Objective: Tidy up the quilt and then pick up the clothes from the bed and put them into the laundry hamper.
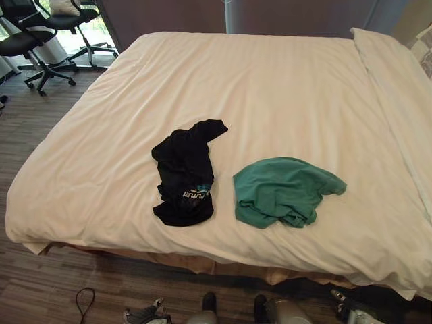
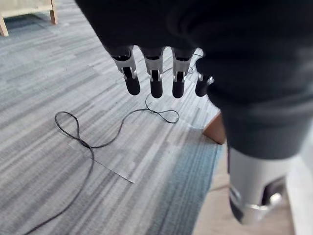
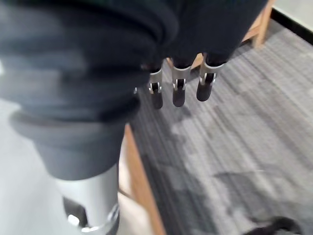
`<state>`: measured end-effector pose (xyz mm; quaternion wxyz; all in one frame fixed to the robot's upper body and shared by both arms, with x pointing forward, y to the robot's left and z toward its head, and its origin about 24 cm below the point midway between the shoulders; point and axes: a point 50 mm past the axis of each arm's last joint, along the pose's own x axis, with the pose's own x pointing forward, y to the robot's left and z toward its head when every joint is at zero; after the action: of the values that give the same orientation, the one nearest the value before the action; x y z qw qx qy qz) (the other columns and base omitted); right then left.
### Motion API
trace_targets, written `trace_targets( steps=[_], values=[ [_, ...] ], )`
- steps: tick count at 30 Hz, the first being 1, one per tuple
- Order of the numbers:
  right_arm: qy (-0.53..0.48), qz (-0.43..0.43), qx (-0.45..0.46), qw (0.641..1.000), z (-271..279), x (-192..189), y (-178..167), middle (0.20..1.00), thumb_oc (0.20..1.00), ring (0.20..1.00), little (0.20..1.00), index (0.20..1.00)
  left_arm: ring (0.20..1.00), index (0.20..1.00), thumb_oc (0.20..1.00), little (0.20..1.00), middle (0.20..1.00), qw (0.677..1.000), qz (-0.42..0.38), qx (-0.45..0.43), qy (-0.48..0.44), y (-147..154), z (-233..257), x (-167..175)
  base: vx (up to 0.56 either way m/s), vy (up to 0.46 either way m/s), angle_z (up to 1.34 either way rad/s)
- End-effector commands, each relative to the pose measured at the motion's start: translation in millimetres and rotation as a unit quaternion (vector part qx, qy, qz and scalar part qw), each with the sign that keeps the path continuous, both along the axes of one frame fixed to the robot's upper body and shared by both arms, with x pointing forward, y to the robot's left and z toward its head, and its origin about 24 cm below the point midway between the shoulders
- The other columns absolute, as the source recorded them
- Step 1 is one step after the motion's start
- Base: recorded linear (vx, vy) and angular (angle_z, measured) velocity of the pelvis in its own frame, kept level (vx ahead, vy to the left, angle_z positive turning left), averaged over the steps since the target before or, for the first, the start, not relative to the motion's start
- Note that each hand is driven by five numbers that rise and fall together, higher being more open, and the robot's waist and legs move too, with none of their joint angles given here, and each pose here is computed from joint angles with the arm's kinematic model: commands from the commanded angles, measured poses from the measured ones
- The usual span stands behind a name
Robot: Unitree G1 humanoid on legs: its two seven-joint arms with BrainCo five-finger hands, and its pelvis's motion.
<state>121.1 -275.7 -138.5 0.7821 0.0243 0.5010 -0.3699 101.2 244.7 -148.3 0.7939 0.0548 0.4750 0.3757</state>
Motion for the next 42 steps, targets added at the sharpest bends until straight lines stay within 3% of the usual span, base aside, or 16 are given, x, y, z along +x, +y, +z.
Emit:
trace_targets(
  steps=[1,4,9,10,13,18,23,31,33,35,42],
  values=[
    [-0.121,-0.059,-0.107,0.985,43.8,28.2,-43.6,1.000,1.000,1.000,1.000,1.000,1.000,1.000,1.000,1.000,1.000,0.982,0.063,0.080,-0.160,41.8,42.0,43.2,0.00,0.114,0.30],
    [-0.178,-0.063,-0.184,0.965,86.6,42.0,-70.4,1.000,1.000,1.000,1.000,1.000,1.000,1.000,1.000,1.000,1.000,0.955,0.065,0.135,-0.255,58.1,83.1,68.1,-0.02,0.100,0.23],
    [-0.249,-0.038,-0.331,0.909,168.4,53.3,-98.6,1.000,1.000,1.000,1.000,1.000,1.000,1.000,1.000,1.000,1.000,0.882,0.070,0.210,-0.417,77.9,180.7,93.6,-0.03,0.089,-0.03],
    [-0.286,-0.022,-0.362,0.887,196.3,56.5,-103.3,1.000,1.000,1.000,1.000,1.000,1.000,1.000,1.000,1.000,1.000,0.852,0.071,0.235,-0.462,80.5,212.7,93.3,-0.03,0.077,-0.07],
    [-0.338,0.029,-0.400,0.851,239.4,65.2,-104.2,1.000,1.000,1.000,1.000,1.000,1.000,1.000,1.000,1.000,1.000,0.810,0.060,0.276,-0.514,82.5,254.3,87.3,-0.01,0.076,-0.10],
    [-0.347,0.121,-0.444,0.817,282.9,88.3,-95.1,1.000,1.000,1.000,1.000,1.000,1.000,1.000,1.000,1.000,1.000,0.774,0.022,0.312,-0.550,78.9,287.6,88.8,0.01,0.027,-0.04],
    [-0.337,0.183,-0.460,0.801,303.7,105.9,-84.9,1.000,1.000,1.000,1.000,1.000,1.000,1.000,1.000,1.000,1.000,0.756,-0.022,0.334,-0.562,73.6,306.2,97.6,0.00,0.005,0.01],
    [-0.338,0.184,-0.460,0.801,303.8,106.0,-84.9,1.000,1.000,1.000,1.000,1.000,1.000,1.000,1.000,1.000,1.000,0.756,-0.022,0.334,-0.562,73.6,306.3,97.6,0.00,0.005,0.00],
    [-0.393,0.279,-0.448,0.752,332.7,127.0,-56.7,1.000,1.000,1.000,1.000,1.000,1.000,1.000,1.000,1.000,1.000,0.757,-0.062,0.350,-0.549,71.3,318.5,111.8,0.03,0.121,0.00],
    [-0.384,0.365,-0.415,0.740,337.1,156.3,-26.7,1.000,1.000,1.000,1.000,1.000,1.000,1.000,1.000,1.000,1.000,0.770,-0.118,0.364,-0.510,67.5,318.3,137.2,0.12,0.078,-0.08],
    [-0.389,0.367,-0.414,0.736,340.9,163.4,-23.0,1.000,1.000,1.000,1.000,1.000,1.000,1.000,1.000,1.000,1.000,0.769,-0.110,0.368,-0.511,71.3,320.4,138.8,0.01,0.002,-0.07]
  ],
)
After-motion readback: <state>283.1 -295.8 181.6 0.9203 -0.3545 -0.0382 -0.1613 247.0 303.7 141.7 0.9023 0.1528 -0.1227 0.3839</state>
